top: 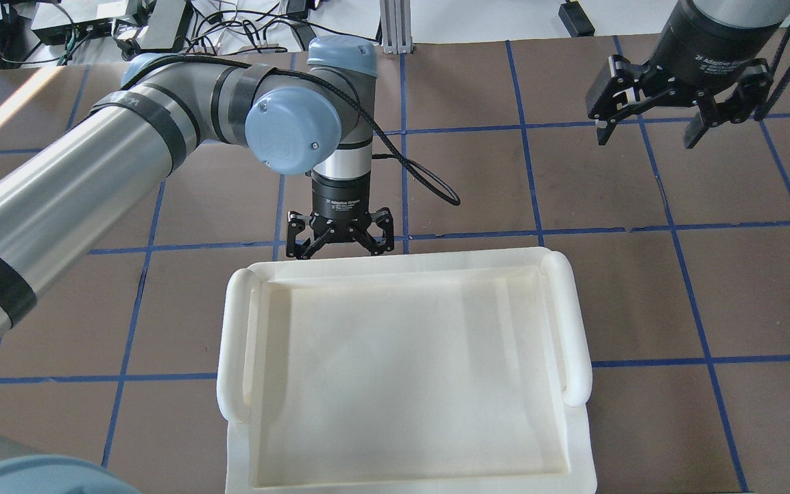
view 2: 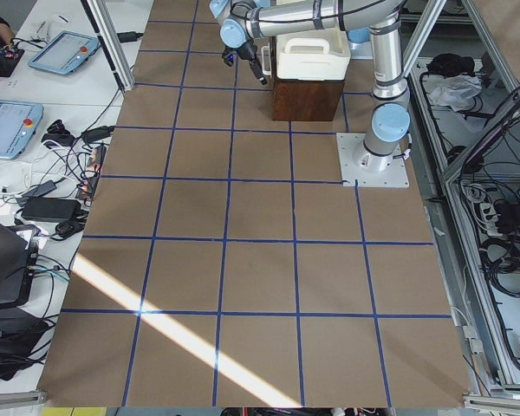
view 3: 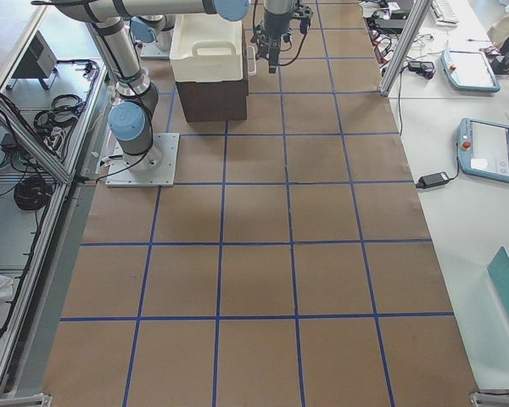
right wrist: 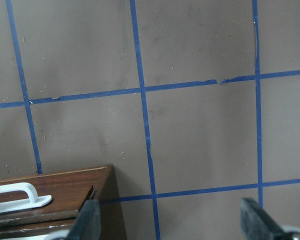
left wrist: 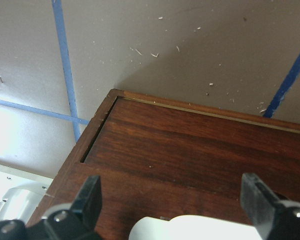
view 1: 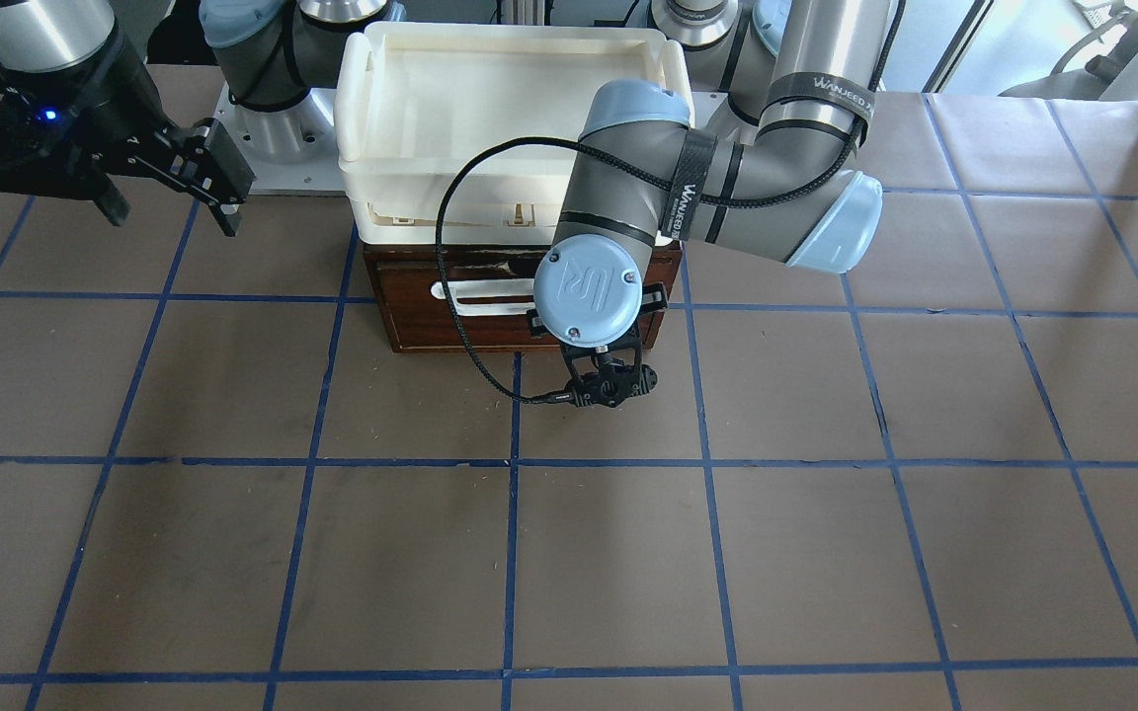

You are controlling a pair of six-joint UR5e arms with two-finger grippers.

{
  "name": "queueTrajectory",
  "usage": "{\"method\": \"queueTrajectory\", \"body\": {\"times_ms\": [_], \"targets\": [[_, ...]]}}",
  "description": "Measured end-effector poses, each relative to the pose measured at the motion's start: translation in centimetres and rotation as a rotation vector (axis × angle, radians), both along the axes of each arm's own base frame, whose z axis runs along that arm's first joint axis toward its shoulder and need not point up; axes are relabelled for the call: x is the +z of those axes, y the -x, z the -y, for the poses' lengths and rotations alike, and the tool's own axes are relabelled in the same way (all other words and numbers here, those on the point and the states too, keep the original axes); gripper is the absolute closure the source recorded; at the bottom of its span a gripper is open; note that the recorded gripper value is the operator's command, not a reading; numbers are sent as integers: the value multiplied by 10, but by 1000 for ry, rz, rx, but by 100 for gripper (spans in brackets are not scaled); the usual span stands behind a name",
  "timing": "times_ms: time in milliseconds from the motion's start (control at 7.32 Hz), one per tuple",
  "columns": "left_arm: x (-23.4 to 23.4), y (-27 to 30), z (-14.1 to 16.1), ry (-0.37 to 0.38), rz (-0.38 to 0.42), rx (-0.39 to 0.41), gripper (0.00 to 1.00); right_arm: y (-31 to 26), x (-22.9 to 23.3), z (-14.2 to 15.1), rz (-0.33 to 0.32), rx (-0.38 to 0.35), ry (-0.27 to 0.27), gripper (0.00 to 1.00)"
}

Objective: Put scissors in drawer and close it

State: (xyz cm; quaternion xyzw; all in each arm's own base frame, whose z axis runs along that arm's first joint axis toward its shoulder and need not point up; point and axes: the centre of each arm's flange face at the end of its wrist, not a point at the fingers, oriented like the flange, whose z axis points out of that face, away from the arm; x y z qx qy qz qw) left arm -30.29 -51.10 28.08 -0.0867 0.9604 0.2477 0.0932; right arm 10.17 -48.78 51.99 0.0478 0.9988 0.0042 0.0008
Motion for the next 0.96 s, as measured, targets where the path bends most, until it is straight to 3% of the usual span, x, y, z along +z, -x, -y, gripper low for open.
{"method": "queueTrajectory", "body": {"times_ms": [273,546,956], "targets": [[9,-5,11,39,-16,-8,0,0,0,0,0,0,0,0],[35,-17,42,163,-65,-41,0,0,0,0,0,0,0,0],[92,-79,98,366,-142,-57,0,0,0,0,0,0,0,0]]}}
